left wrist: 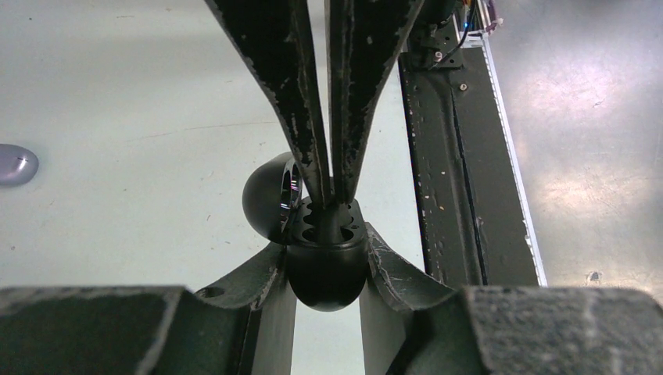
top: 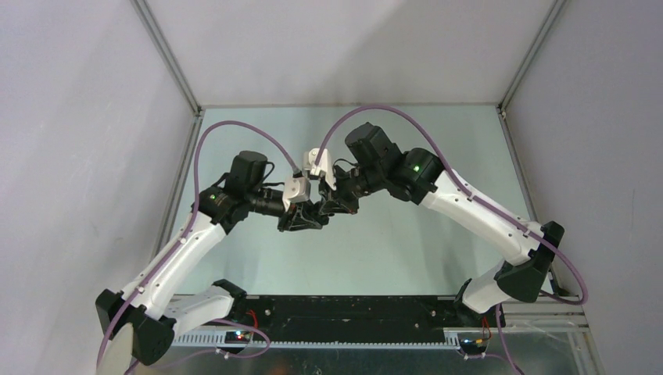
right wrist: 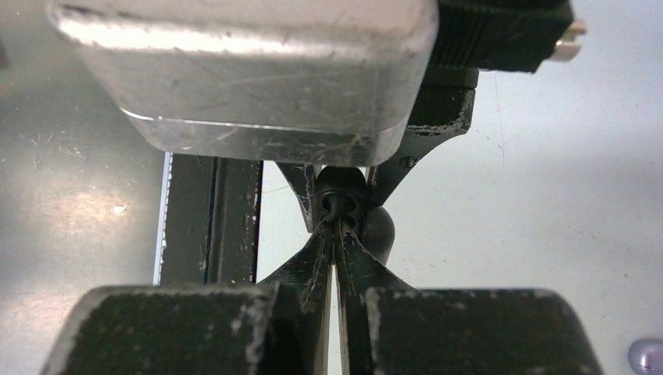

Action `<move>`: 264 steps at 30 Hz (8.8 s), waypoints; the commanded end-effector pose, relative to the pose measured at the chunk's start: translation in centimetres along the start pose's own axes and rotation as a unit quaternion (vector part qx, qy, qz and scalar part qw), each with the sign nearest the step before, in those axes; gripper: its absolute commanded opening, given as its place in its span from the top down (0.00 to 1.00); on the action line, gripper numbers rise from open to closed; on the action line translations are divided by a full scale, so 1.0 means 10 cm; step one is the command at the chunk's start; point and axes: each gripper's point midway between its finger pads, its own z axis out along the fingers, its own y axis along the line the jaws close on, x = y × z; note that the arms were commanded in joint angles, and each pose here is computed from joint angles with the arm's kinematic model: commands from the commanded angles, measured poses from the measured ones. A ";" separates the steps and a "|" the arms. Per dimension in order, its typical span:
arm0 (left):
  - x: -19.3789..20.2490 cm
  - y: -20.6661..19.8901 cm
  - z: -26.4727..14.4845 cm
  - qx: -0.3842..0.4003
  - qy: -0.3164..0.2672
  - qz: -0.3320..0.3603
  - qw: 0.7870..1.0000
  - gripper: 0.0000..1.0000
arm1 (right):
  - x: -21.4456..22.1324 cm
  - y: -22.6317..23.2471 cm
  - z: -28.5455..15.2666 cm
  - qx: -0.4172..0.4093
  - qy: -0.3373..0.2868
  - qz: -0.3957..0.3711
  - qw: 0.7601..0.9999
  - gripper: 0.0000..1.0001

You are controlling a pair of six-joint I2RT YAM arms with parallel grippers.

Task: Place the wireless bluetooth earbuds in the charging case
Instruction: Place the earbud in the charging case, then close the charging case, then place the charging case at the center of the board, then reset both arms

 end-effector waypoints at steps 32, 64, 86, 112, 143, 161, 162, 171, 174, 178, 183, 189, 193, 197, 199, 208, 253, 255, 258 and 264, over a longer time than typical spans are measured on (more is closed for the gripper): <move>-0.35 -0.06 -0.06 0.010 -0.040 0.059 0.997 0.94 | -0.25 0.20 -0.14 -0.027 -0.009 -0.037 0.999 0.85; -0.37 -0.05 -0.06 0.009 -0.042 0.058 0.997 0.94 | 0.02 -0.01 -0.14 -0.026 -0.055 -0.018 0.998 0.84; -0.38 -0.04 -0.04 0.012 -0.046 0.052 0.998 0.93 | 0.01 0.11 -0.26 -0.067 -0.094 0.014 0.993 0.46; -0.35 -0.04 -0.04 0.010 -0.045 0.052 0.998 0.93 | 0.15 0.02 -0.03 -0.012 -0.066 -0.005 0.998 0.54; -0.31 0.00 -0.01 0.007 -0.040 0.043 0.998 0.55 | 0.06 0.01 -0.04 -0.009 -0.052 -0.022 0.998 0.85; -0.42 0.14 -0.21 -0.055 -0.040 0.068 0.995 0.01 | 0.27 -0.26 -0.15 0.020 -0.052 0.014 0.998 0.85; -0.45 0.14 -0.24 -0.062 -0.043 0.071 0.995 0.01 | 0.32 -0.33 -0.18 0.025 -0.052 0.022 0.998 0.85; -0.48 0.47 -0.55 -0.176 -0.043 0.068 0.981 0.01 | 0.85 -0.84 -0.33 0.055 -0.019 0.088 0.994 0.85; -0.42 0.69 -0.63 -0.232 -0.035 0.061 0.970 0.01 | 1.16 -1.02 -0.33 0.062 0.015 0.104 0.993 0.85; -0.37 0.80 -0.67 -0.262 -0.033 0.052 0.963 0.01 | 1.69 -1.32 -0.38 0.073 0.081 0.138 0.984 0.85; -0.39 0.77 -0.64 -0.253 -0.042 0.049 0.965 0.01 | 2.34 -1.65 -0.39 0.073 0.167 0.197 0.963 0.85; -0.39 0.76 -0.61 -0.244 -0.048 0.043 0.968 0.01 | 2.30 -1.95 -0.17 0.085 0.138 0.304 0.939 0.85; -0.38 0.76 -0.60 -0.241 -0.049 0.040 0.969 0.01 | 2.15 -2.20 0.13 0.115 0.112 0.368 0.916 0.84; -0.39 0.75 -0.60 -0.239 -0.051 0.041 0.969 0.01 | 2.13 -2.53 0.43 0.162 0.090 0.429 0.884 0.84; -0.39 0.75 -0.60 -0.239 -0.051 0.041 0.969 0.01 | 2.14 -2.72 0.54 0.181 0.075 0.463 0.864 0.84; -0.36 0.75 -0.58 -0.234 -0.046 0.037 0.970 0.01 | 2.05 -3.32 0.78 0.265 -0.011 0.514 0.816 0.80; -0.35 0.84 -0.73 -0.270 -0.024 0.033 0.962 0.01 | 1.66 -2.86 0.50 0.220 -0.016 0.505 0.835 0.43; -0.38 0.85 -0.81 -0.292 -0.017 0.038 0.955 0.01 | 1.56 -2.69 0.29 0.242 0.008 0.448 0.861 0.28; -0.45 0.89 -0.96 -0.333 -0.013 0.042 0.942 0.01 | 1.37 -2.37 -0.16 0.275 0.017 0.385 0.881 0.02; -0.50 1.08 -1.63 -0.522 -0.009 -0.021 0.853 0.01 | 1.15 -1.73 -1.23 0.338 -0.002 0.290 0.895 0.01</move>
